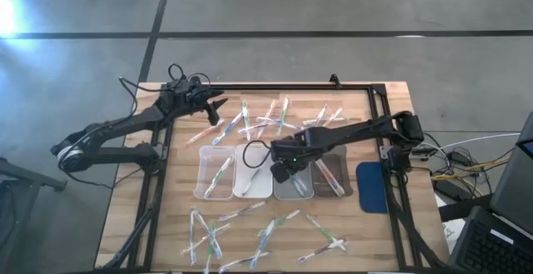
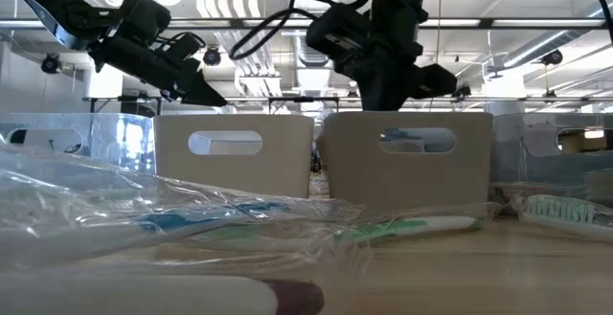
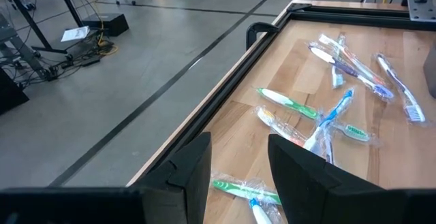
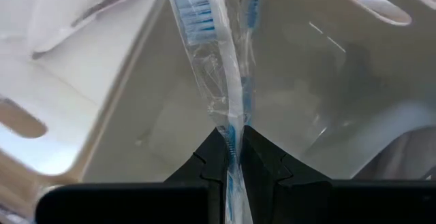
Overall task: Pick & Place Toothbrushes
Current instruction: Put the blue toothbrush into the gray bin, then adjust the black bin
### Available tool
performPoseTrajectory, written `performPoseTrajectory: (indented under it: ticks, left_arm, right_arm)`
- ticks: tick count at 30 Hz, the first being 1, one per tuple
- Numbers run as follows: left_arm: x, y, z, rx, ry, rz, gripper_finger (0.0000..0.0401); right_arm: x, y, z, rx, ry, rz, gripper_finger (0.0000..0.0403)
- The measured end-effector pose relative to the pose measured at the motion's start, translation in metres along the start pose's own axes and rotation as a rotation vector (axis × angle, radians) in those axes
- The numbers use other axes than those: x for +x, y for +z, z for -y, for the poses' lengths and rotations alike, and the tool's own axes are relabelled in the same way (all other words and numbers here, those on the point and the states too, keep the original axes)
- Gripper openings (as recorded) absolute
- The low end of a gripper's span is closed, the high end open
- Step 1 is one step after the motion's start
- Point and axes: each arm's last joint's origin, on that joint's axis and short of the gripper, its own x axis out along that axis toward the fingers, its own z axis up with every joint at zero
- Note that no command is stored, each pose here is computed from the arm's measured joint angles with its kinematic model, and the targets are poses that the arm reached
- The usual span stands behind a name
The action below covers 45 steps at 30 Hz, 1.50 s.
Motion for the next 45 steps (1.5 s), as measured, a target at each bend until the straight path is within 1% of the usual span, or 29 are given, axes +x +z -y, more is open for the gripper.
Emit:
performPoseTrajectory:
  ticks: [8,15,22,29,32,39,45]
  left_arm:
    - [0.0,0.0,0.0,0.0,0.0,0.0,0.0152]
    - [0.0,0.0,0.0,0.0,0.0,0.0,0.0152]
    - [0.0,0.0,0.0,0.0,0.0,0.0,0.0152]
    - [0.0,0.0,0.0,0.0,0.0,0.0,0.0152]
    - [0.0,0.0,0.0,0.0,0.0,0.0,0.0152]
    - [0.0,0.0,0.0,0.0,0.0,0.0,0.0152]
    - [0.0,0.0,0.0,0.0,0.0,0.0,0.0152]
  right_arm:
    - [0.014,0.002,0.008,0.013,0.005,-0.005,0.0023]
    - [0.029,0.003,0.015,0.021,0.047,-0.007,0.0023]
    - [0.041,-0.001,0.026,0.034,0.016,-0.024,0.0023]
    - [0.047,-0.002,0.028,0.032,0.037,-0.027,0.0025]
    - [0.046,-0.002,0.027,0.033,0.042,-0.032,0.0038]
    - [0.041,0.001,0.022,0.03,0.069,-0.022,0.0089]
    - [0.029,0.004,0.011,0.004,0.125,-0.044,0.0129]
